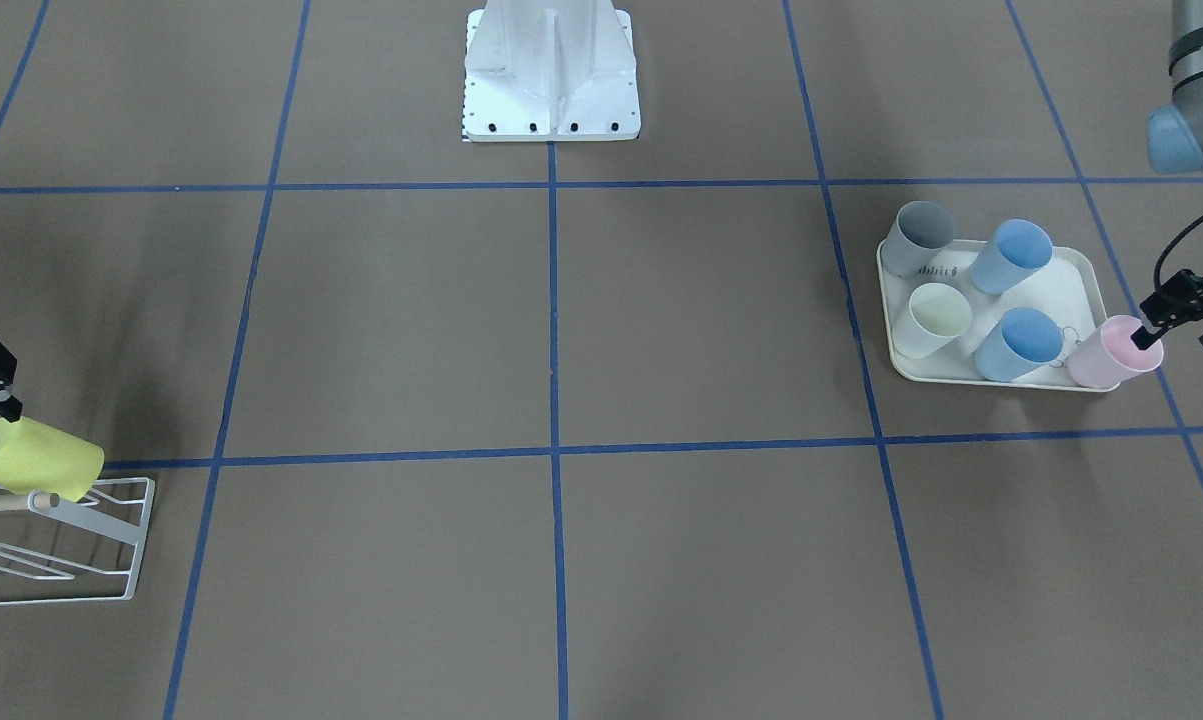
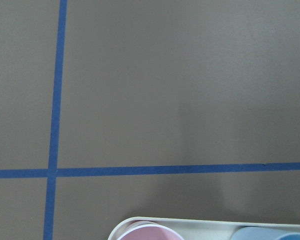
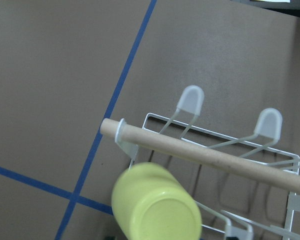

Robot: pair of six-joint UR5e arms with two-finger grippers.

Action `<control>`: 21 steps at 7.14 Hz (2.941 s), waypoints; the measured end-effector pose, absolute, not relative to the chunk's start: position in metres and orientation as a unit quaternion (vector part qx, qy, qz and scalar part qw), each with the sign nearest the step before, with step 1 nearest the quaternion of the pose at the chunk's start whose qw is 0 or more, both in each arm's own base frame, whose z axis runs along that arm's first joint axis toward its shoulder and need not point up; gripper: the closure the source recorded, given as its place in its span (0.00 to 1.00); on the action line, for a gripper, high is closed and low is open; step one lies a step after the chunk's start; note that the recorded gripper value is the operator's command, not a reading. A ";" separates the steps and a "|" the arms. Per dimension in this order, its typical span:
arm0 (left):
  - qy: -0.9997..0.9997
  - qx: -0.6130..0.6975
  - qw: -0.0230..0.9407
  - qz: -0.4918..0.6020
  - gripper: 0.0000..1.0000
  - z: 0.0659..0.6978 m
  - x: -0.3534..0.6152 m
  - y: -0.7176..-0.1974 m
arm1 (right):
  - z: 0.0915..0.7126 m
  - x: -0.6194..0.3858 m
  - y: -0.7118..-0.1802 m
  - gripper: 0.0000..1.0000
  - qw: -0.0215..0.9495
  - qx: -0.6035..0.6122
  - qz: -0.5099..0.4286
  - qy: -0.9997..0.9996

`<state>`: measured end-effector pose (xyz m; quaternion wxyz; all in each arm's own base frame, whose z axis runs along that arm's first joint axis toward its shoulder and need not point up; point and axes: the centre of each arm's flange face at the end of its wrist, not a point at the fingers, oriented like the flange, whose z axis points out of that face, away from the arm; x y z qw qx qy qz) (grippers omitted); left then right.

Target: Transfer IKEA cup to right arm and place on rack

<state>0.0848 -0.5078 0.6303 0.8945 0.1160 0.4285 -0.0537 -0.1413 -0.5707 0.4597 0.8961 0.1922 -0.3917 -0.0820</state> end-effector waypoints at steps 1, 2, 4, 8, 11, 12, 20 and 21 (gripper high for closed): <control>0.424 0.111 0.897 -0.056 0.00 0.639 0.084 -0.507 | 0.455 -0.141 -0.569 0.15 0.894 0.194 -0.083 -0.395; 0.421 0.103 0.899 -0.060 0.01 0.648 0.084 -0.506 | 0.446 -0.140 -0.567 0.15 0.890 0.198 -0.084 -0.401; 0.414 0.085 0.904 -0.067 0.13 0.670 0.085 -0.505 | 0.429 -0.139 -0.560 0.14 0.883 0.203 -0.090 -0.414; 0.417 0.067 0.904 -0.066 0.37 0.681 0.092 -0.500 | 0.402 -0.137 -0.545 0.14 0.870 0.189 -0.059 -0.451; 0.417 0.059 0.905 -0.062 1.00 0.683 0.101 -0.498 | 0.387 -0.144 -0.533 0.14 0.860 0.160 -0.036 -0.484; 0.420 0.057 0.904 -0.062 1.00 0.682 0.102 -0.498 | 0.379 -0.149 -0.527 0.14 0.857 0.154 -0.029 -0.492; 0.491 0.077 0.864 -0.087 1.00 0.602 0.056 -0.512 | 0.330 -0.209 -0.492 0.04 0.834 0.139 0.016 -0.533; 0.504 0.067 0.854 -0.115 1.00 0.574 0.056 -0.512 | 0.322 -0.219 -0.484 0.02 0.822 0.135 0.029 -0.553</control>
